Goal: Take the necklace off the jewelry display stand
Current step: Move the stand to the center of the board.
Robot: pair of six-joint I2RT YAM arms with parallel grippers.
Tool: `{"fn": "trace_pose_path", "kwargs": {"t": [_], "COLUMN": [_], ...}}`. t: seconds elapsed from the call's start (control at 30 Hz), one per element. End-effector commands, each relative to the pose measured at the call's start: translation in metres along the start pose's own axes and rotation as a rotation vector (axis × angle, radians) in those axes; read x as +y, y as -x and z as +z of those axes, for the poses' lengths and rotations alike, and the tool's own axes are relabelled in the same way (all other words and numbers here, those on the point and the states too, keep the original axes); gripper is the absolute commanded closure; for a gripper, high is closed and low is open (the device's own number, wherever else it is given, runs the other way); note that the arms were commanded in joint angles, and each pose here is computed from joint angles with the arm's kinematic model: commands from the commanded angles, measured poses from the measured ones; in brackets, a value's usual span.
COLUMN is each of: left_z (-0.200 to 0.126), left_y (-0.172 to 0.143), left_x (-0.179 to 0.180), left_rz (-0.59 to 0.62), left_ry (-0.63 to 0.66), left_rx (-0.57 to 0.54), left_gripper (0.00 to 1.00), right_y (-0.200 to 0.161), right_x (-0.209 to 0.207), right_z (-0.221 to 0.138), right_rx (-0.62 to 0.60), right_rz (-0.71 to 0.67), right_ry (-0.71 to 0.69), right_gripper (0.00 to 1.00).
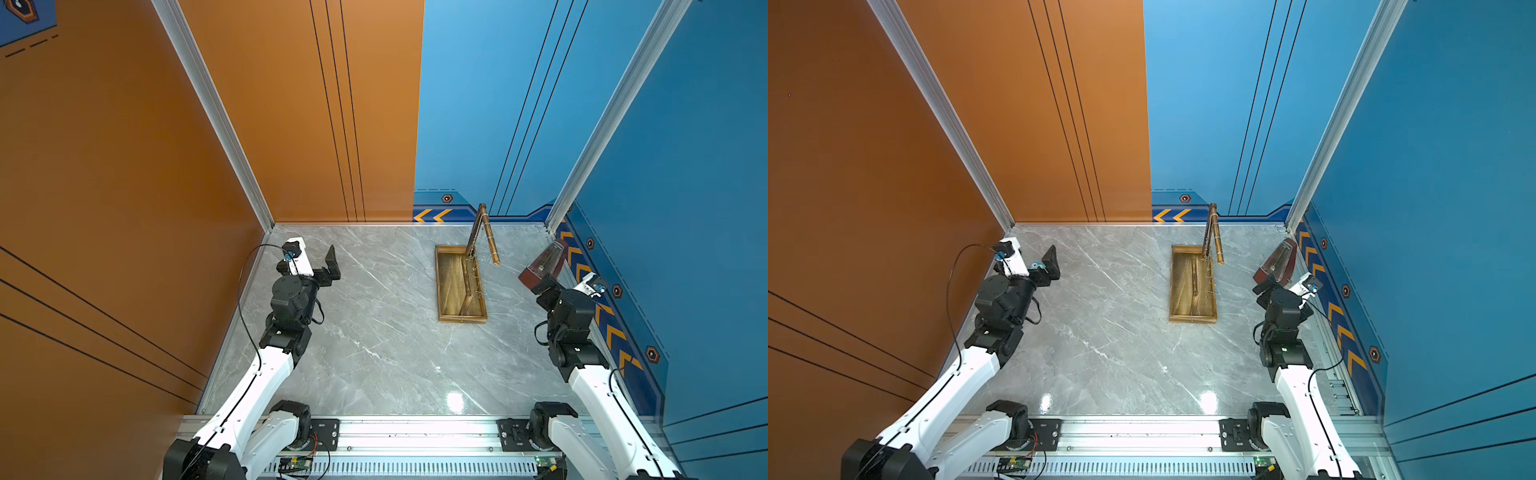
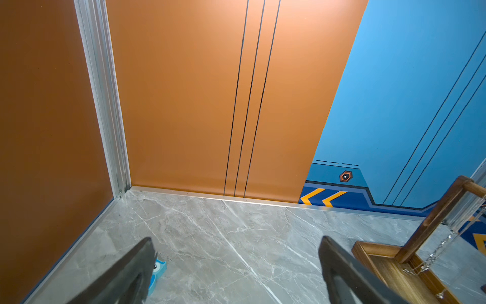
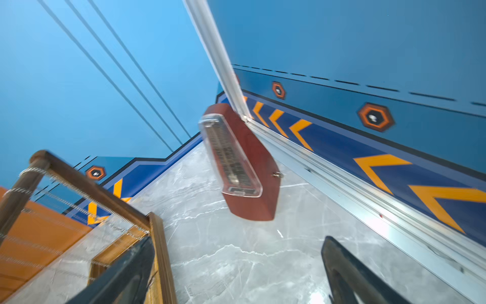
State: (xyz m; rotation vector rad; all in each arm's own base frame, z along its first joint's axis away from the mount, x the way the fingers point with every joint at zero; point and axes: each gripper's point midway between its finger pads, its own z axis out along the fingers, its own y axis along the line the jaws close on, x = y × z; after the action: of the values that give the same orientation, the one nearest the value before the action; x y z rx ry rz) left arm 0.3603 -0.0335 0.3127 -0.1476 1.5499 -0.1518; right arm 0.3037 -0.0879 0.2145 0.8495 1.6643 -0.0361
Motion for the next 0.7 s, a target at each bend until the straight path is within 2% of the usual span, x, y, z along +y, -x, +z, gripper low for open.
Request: {"fn": "trace_pose_path", "kwargs": {"t": [0.0, 0.13, 0.23, 0.27, 0.4, 0.6, 0.67], "left_z": [-0.001, 0.01, 0.011, 0.01, -0.005, -0.036, -0.039], "left_y": [-0.024, -0.037, -0.041, -0.044, -0.056, -0.062, -0.073], "left_x": [-0.003, -0.022, -0.039, -0.05, -0.102, -0.161, -0.163], "left_rz": [-0.095, -0.146, -0.105, -0.054, 0.101, 0.341, 0.334], "left_ry": [-0.034, -0.125, -0.153, -0.156, -0.222, -0.332, -0.343], "left_rx": [0.156, 0.253, 0.325, 0.359, 0.453, 0.565, 0.597], "left_gripper": [0.02, 0.02, 0.02, 0.02, 0.02, 0.02, 0.02], "right_y": [-0.013, -0.017, -0.013, -0.008, 0.018, 0.032, 0.038], "right_x": [-0.029, -0.032, -0.011, 0.004, 0.079, 0.185, 0.206], "right_z": [-0.005, -0.005, -0.01, -0.015, -0.05, -0.103, -0.121], "right_rx": [0.079, 0.128, 0.167, 0.165, 0.128, 0.143, 0.119], "right_rz": [0.104, 0.094, 0.027, -0.012, -0.201, -0.564, -0.62], "right_ry": [-0.114, -0.13, -0.061, -0.018, 0.149, 0.253, 0.274], "right_gripper": [0.0, 0.01, 0.16, 0.19, 0.19, 0.19, 0.19]}}
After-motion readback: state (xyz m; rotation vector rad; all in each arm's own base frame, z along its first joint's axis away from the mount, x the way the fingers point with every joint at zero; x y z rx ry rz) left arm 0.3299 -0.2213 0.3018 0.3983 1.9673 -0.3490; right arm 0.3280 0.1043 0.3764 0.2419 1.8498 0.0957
